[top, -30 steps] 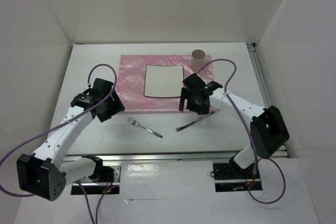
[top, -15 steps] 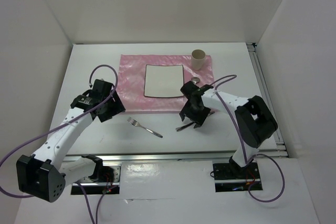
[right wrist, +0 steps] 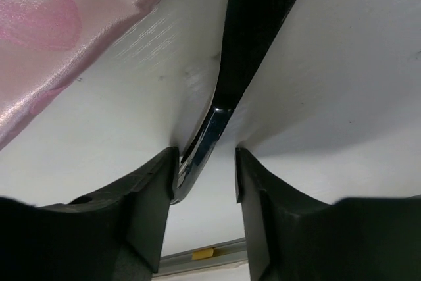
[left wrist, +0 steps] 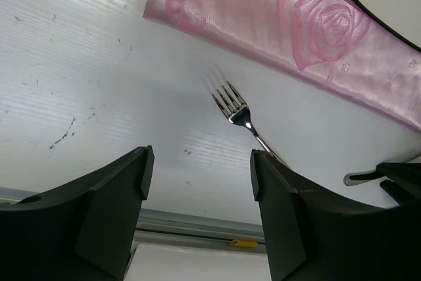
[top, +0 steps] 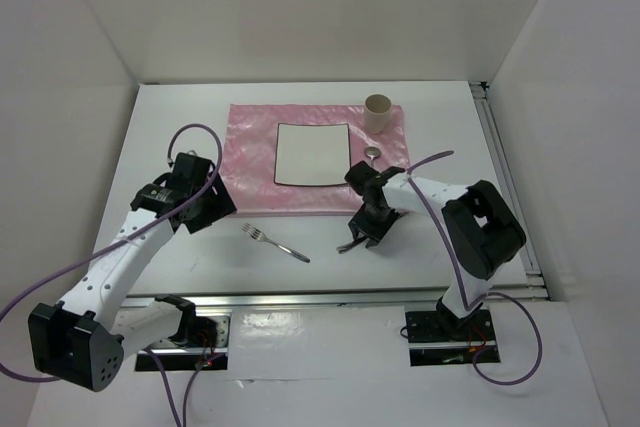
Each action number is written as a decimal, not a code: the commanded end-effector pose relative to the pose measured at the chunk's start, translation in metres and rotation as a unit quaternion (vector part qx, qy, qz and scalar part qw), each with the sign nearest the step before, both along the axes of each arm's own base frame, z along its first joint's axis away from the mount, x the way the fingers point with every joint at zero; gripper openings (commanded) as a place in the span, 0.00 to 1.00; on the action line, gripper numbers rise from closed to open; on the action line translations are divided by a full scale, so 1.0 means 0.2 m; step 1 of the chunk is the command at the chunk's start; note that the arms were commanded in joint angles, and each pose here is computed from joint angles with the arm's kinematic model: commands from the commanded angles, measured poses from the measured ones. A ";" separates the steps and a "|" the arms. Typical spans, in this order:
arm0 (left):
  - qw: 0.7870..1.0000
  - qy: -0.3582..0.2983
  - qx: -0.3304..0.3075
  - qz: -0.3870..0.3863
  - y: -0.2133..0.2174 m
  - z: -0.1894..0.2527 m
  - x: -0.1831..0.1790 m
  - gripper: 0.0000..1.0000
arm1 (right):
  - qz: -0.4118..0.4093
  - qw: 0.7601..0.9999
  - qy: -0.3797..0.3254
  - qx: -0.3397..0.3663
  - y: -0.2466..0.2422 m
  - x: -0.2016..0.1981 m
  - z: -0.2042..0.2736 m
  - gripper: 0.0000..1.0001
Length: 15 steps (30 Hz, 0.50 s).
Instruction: Set the dinner table for one person
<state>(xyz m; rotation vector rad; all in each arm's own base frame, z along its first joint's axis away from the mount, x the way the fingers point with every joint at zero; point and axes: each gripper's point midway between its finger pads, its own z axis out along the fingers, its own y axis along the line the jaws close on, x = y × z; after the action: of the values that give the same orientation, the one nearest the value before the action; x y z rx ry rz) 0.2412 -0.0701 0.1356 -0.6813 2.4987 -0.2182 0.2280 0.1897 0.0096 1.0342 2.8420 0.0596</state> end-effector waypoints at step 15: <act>1.000 -0.003 0.006 -0.017 0.00 -0.02 0.01 0.77 | -0.097 0.990 -0.006 -0.100 -0.46 -0.24 0.02 0.13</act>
<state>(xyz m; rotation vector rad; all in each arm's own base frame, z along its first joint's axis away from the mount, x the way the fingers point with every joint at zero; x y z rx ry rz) 0.2412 -0.0697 0.1351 -0.6589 2.5036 -0.2129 0.2007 0.1447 0.0095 1.2097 2.7353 0.0157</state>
